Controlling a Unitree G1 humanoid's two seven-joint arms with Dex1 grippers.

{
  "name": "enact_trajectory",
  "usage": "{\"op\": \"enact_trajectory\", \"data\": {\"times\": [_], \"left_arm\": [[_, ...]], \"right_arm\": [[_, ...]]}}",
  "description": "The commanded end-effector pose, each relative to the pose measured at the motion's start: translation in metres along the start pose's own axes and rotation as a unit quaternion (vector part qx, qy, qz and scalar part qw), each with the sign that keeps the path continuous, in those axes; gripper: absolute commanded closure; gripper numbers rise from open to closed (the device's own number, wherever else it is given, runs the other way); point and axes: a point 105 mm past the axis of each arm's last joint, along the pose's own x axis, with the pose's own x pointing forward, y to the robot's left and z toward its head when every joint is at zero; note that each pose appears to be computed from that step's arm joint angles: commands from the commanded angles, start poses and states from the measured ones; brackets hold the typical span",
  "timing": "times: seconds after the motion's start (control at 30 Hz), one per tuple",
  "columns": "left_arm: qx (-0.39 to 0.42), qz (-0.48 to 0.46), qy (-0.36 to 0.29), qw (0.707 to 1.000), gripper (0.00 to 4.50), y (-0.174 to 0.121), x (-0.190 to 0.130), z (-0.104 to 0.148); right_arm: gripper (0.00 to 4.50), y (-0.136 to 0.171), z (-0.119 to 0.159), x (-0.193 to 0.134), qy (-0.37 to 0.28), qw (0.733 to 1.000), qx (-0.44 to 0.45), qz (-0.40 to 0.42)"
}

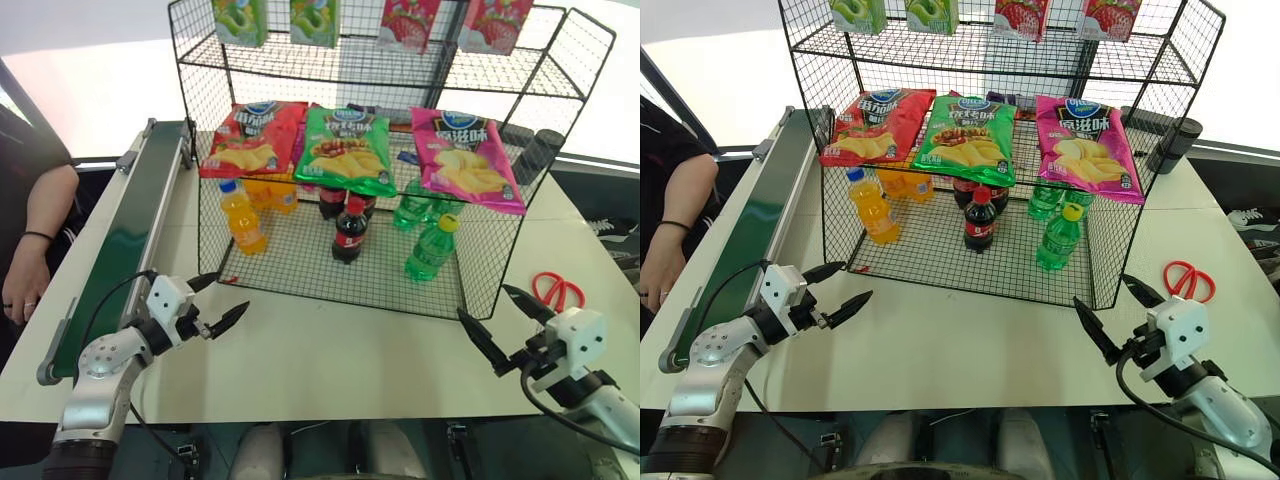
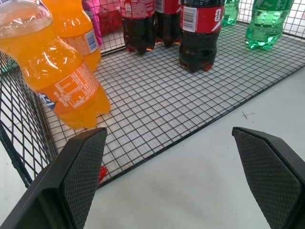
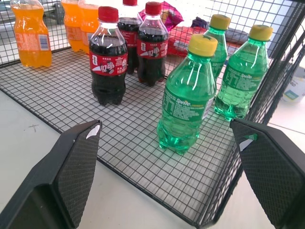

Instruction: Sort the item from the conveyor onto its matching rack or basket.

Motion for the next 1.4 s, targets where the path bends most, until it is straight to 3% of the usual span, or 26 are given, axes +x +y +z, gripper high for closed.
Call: {"op": "enact_trajectory", "data": {"times": [0.03,1.4], "left_arm": [[0.019,0.01,-0.012,1.0,0.0,0.006,-0.005,0.008],[0.018,0.018,-0.019,0.999,0.0,0.001,0.005,0.005]], "right_arm": [[0.02,-0.004,0.008,-0.002,-0.019,1.0,-0.012,-0.006],[0.02,0.006,0.008,0.011,-0.02,1.0,-0.005,0.008]]}}
